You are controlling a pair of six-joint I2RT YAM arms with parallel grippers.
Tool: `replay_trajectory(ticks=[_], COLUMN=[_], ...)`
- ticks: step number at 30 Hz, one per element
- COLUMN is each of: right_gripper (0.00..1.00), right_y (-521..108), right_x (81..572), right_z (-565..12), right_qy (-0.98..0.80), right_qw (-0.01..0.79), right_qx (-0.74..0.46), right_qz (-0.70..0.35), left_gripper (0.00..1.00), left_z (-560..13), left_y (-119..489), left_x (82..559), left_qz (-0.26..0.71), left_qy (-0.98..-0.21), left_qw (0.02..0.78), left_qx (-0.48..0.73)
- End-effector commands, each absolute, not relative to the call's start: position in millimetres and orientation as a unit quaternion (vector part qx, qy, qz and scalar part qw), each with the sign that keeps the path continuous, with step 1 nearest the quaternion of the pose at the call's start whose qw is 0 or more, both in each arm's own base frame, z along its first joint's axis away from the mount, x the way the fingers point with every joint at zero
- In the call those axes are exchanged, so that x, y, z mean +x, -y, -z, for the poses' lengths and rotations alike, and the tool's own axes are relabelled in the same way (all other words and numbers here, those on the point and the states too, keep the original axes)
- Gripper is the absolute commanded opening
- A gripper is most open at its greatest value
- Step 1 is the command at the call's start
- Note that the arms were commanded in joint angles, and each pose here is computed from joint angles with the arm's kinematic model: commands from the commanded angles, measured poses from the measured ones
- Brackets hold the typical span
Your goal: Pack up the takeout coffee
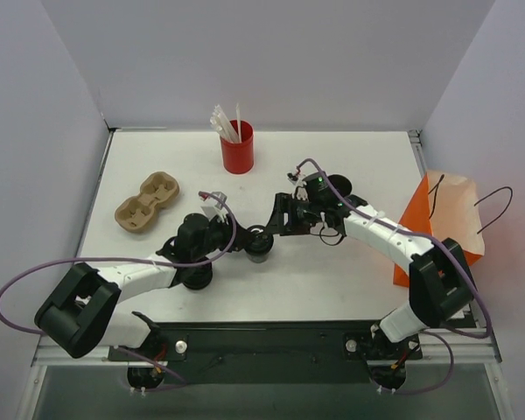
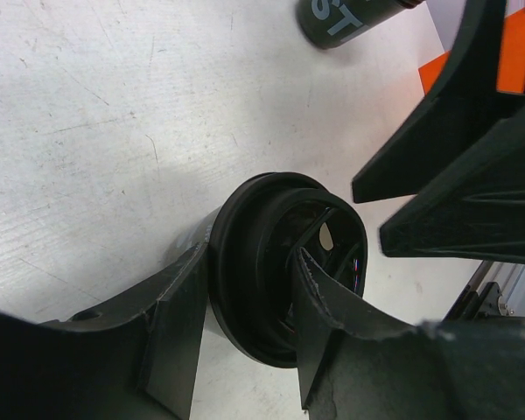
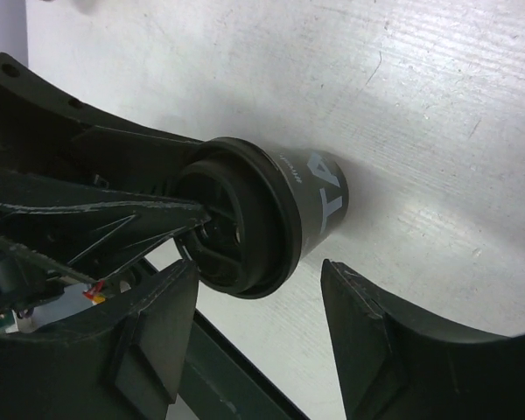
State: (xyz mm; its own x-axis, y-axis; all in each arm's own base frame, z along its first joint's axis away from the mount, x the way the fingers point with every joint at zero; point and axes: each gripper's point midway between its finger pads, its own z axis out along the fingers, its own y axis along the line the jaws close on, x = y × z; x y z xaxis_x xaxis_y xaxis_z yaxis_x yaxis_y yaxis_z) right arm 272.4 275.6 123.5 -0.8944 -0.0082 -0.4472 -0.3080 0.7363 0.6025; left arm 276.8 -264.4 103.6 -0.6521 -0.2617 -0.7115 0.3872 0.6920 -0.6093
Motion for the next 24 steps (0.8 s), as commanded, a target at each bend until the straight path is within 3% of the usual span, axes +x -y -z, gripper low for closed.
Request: replay_trajectory(ticks=[1,9,14,24], right_gripper=[0.57,0.38,0.28,0.23], right_y=[-284.0,-285.2,-283.2,-280.2], right_x=[276.8,274.4,266.0,265.8], right_z=[-116.1,-95.8,-94.3,-92.6], right_qy=[-0.908,-0.918,-0.924,-0.930], right_qw=[0.194,0.184,0.196,0.204], right_qx=[-0.121,-0.110,-0.093,-0.069], right_qz=[-0.351,-0.335,-0.314,-0.299], left_gripper=[0.49,0.50,0.59,0.63], left_z=[-18.7,-31.1,-64.9,-63.9], left_y=[228.2,236.7,255.2,261.6], left_x=[236.6,243.5,251.7,244.6], left_qz=[0.284,0.297,0.344,0.371], left_qy=[-0.907,-0.902,-0.882,-0.876], left_qw=[0.305,0.306,0.314,0.302], left_qx=[0.066,0.066,0.065,0.065])
